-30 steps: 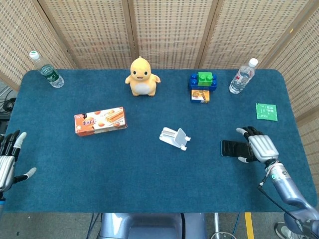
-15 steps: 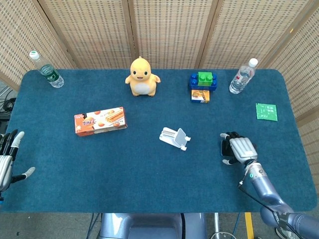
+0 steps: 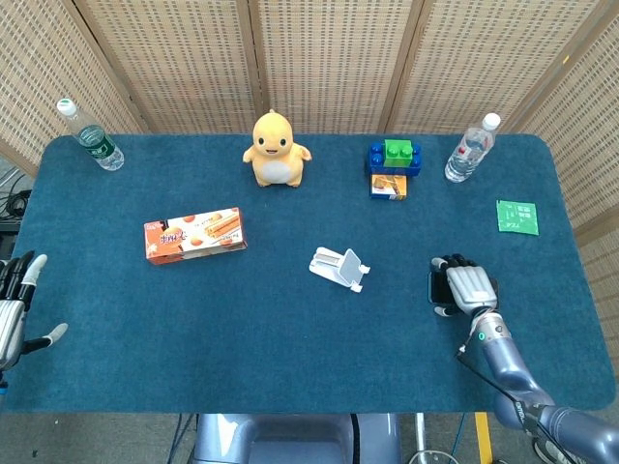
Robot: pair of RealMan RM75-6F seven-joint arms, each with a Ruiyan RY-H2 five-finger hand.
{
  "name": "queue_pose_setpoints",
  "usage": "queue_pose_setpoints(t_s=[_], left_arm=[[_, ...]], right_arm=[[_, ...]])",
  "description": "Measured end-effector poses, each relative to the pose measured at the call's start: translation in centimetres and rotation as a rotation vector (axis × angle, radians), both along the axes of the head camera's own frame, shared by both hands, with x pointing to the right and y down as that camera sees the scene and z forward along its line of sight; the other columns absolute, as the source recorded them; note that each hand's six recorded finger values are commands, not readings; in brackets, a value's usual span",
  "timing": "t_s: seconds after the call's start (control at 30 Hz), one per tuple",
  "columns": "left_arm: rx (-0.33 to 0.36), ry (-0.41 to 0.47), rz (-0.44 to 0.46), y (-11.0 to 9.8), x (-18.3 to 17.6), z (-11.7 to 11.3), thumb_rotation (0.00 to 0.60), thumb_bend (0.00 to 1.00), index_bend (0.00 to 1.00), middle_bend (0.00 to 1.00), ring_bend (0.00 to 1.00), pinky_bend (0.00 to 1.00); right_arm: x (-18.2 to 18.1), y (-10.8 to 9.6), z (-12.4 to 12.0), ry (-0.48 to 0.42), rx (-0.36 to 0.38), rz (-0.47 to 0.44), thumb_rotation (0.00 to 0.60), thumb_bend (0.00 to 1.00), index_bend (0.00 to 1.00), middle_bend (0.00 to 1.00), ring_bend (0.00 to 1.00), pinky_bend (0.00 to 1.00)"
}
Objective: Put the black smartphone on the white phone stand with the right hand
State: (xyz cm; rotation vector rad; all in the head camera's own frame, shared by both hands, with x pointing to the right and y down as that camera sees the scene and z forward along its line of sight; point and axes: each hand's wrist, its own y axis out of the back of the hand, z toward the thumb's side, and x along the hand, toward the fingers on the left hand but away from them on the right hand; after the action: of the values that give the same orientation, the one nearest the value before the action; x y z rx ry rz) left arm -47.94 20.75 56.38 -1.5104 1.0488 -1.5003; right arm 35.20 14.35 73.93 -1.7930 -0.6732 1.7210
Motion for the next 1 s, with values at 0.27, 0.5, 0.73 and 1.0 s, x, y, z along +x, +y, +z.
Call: queue_pose_setpoints(t_s=[0.27, 0.5, 0.73, 1.0], left_arm=[[-0.005, -0.004, 0.001, 0.0, 0.1, 0.2, 0.600, 0.00, 0.00, 0.00, 0.00, 0.00], [-0.008, -0.003, 0.001, 0.0, 0.1, 0.2, 0.600, 0.00, 0.00, 0.00, 0.00, 0.00], [-0.010, -0.002, 0.001, 0.0, 0.1, 0.3, 0.600, 0.00, 0.00, 0.00, 0.00, 0.00], [-0.011, -0.002, 0.002, 0.0, 0.3, 0.3, 0.600, 0.00, 0.00, 0.00, 0.00, 0.00]], right_arm=[[0.1, 0.2, 0.5, -0.001, -0.009, -0.002, 0.600, 0.00, 0.19, 0.17, 0.09, 0.16], [0.4, 0.3, 1.0, 0.010, -0.015, -0.010, 0.600, 0.17, 0.29, 0.30, 0.21, 0.24], [1.0, 0.8, 1.7, 0.011, -0.045, -0.013, 0.600, 0.45, 0.48, 0.56, 0.48, 0.51], [0.9, 0.3, 0.4, -0.043, 0.023, -0.024, 0.600, 0.51, 0.49, 0.56, 0.48, 0.51]])
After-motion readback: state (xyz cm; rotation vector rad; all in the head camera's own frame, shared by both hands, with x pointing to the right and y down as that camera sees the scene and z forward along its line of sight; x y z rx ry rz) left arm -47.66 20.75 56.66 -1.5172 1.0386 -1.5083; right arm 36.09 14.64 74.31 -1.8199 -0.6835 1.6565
